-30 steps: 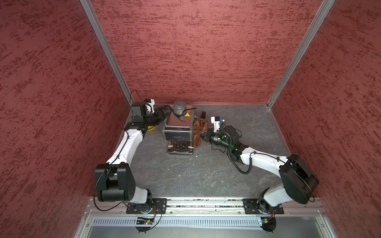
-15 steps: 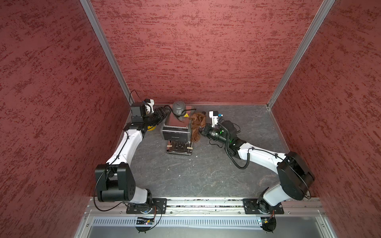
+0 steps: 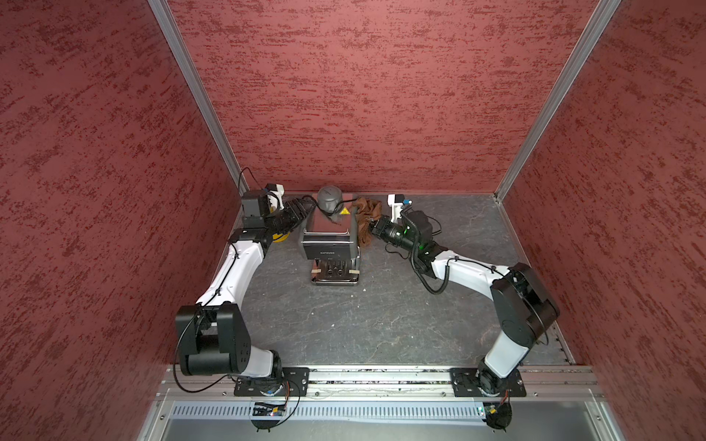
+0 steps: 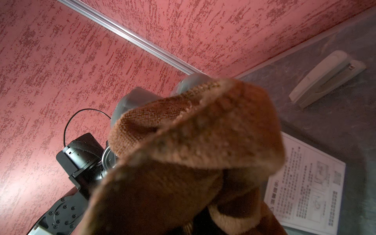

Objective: Wipe the surface of a coffee machine
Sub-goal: Wipe the dirt from the surface of the coffee machine.

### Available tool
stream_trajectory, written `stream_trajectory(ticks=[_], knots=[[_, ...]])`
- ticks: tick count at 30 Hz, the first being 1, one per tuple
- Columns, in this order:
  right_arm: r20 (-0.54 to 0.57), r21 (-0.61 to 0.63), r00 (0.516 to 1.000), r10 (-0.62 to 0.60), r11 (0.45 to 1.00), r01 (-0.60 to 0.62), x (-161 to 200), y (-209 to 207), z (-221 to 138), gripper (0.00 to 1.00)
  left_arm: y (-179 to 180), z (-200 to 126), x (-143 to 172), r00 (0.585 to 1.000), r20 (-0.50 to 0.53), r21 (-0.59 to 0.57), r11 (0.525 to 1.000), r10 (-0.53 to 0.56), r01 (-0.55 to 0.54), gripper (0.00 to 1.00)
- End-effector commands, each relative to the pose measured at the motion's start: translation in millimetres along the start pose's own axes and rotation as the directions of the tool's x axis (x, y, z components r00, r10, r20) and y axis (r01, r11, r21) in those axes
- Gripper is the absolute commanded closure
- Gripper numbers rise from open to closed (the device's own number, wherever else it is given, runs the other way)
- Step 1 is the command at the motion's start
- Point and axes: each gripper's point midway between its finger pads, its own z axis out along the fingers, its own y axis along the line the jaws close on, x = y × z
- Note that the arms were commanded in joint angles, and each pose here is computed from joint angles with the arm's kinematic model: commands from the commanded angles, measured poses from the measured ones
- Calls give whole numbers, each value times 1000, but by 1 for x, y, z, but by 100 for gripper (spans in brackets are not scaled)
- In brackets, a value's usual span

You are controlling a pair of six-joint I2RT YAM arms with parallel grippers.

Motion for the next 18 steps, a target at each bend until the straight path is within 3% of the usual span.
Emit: stream_trajectory(ticks=[1,11,18], knots=[[-12,-30,1000,-14,999,13,6,6,7,100,12,3,22,997,-65,-29,999,-47,45,33],[-79,-15,996,42,999,-43,54,14,-22,100,10,1,19,997,-63,-39,999,-34,31,33],[-63,1,998,1,1000,-1,49,20,-24,100,9,-1,21,997,-65,-39,999,-34,32,33]])
